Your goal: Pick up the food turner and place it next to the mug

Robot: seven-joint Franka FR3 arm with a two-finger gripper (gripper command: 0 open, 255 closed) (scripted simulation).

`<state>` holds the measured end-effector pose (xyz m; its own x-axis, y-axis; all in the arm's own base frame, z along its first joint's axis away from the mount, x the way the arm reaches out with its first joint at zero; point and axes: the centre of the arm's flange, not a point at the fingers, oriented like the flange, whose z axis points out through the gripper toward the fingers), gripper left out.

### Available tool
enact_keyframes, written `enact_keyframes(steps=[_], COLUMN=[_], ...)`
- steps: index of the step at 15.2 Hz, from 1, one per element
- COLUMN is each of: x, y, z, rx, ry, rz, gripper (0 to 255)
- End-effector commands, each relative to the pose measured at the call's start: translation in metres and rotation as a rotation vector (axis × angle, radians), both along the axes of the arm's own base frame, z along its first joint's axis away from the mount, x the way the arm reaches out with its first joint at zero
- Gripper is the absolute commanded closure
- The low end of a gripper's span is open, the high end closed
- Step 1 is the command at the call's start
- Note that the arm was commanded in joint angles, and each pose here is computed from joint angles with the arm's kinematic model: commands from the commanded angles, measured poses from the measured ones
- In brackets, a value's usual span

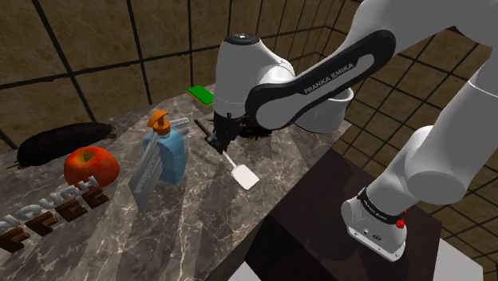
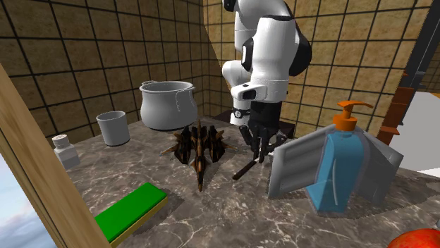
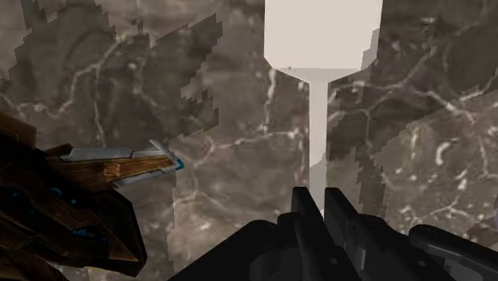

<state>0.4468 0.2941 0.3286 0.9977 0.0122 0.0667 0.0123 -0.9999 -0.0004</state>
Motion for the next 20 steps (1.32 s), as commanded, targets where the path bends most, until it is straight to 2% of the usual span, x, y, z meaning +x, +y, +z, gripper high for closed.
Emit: enact_keyframes(steps=[1,20], x=[0.0,0.0], y=[0.0,0.0], z=[0.012,0.112], rx=[0.0,0.0], ry=[0.0,0.0], rz=[0.0,0.0], gripper=[255,255])
